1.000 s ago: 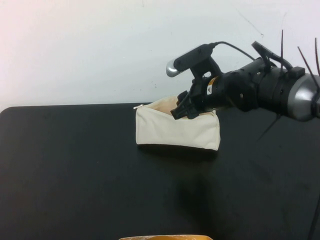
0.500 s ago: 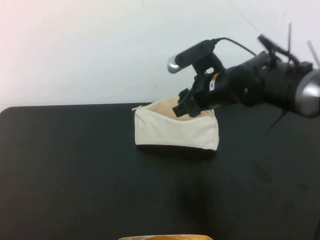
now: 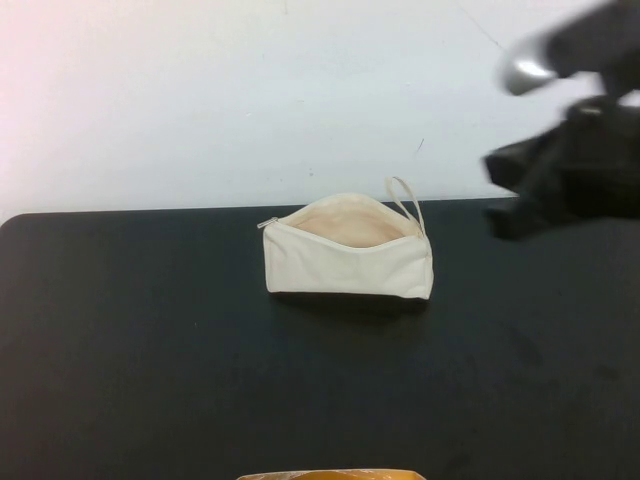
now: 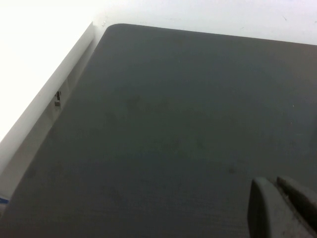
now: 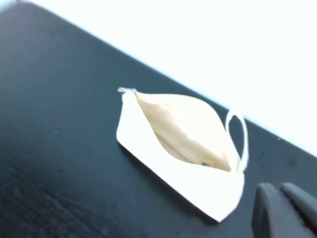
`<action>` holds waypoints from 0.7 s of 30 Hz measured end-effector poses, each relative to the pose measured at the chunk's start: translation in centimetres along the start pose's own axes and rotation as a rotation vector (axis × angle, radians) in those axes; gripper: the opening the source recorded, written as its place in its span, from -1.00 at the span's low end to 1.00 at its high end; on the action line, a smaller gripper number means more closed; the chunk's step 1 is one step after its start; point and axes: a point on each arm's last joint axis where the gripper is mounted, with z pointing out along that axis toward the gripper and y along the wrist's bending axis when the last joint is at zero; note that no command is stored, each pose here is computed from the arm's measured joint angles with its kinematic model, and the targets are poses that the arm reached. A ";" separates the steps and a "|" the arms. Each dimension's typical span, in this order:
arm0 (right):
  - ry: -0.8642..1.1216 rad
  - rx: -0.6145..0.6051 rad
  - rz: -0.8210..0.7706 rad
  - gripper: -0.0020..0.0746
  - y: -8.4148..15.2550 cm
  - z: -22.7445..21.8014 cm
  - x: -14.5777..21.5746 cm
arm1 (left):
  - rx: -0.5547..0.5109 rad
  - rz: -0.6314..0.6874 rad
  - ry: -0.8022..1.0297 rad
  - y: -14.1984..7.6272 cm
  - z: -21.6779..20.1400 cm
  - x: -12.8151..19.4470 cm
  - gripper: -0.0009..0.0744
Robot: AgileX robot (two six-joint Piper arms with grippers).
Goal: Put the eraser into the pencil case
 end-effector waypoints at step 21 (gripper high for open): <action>-0.320 0.206 -0.221 -0.95 0.1 -15.8 14.0 | 0.000 0.000 0.000 0.0 0.0 0.0 -0.98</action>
